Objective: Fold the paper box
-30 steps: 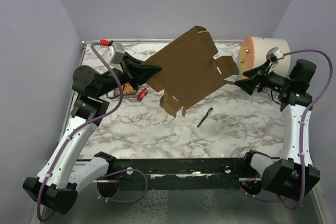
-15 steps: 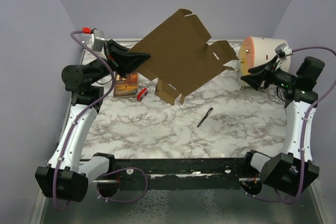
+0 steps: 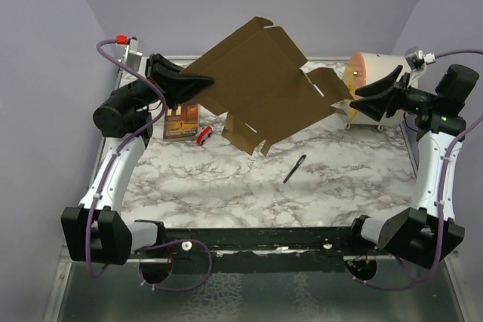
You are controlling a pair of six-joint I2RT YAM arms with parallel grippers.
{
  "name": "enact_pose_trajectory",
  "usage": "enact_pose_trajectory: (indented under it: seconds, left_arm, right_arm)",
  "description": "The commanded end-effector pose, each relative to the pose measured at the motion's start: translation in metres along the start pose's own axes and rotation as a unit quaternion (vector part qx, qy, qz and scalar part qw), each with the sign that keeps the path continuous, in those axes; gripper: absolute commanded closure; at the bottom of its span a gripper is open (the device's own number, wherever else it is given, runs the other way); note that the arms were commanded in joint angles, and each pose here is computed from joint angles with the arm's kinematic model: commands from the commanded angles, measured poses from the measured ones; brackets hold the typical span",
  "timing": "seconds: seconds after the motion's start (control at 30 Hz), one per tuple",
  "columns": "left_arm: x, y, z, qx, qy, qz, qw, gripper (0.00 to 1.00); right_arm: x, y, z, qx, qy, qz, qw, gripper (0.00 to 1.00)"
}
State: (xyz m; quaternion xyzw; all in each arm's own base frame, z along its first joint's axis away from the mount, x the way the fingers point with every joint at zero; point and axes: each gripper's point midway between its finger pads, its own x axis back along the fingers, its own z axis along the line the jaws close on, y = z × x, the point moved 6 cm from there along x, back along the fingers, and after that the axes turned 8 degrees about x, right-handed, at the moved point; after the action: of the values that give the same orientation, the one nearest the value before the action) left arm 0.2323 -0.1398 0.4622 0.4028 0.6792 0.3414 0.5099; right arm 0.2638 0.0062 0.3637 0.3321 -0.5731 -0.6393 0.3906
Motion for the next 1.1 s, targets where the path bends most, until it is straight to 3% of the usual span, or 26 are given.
enact_pose_trajectory:
  seconds: [0.0,0.53,1.07]
  left_arm:
    - [0.002,0.002,-0.016,-0.027,-0.046,-0.003,0.999,1.00]
    - [0.004,-0.002,-0.010,-0.014,-0.047,-0.012,0.999,1.00]
    - [0.003,0.001,-0.014,-0.014,-0.054,-0.023,0.998,1.00]
  right_arm:
    - [0.004,0.008,0.035,-0.011,0.097,-0.018,0.995,0.39]
    - [0.001,0.005,0.070,-0.015,0.166,-0.028,0.986,0.34]
    - [-0.012,-0.009,0.087,-0.011,0.192,-0.026,0.981,0.37]
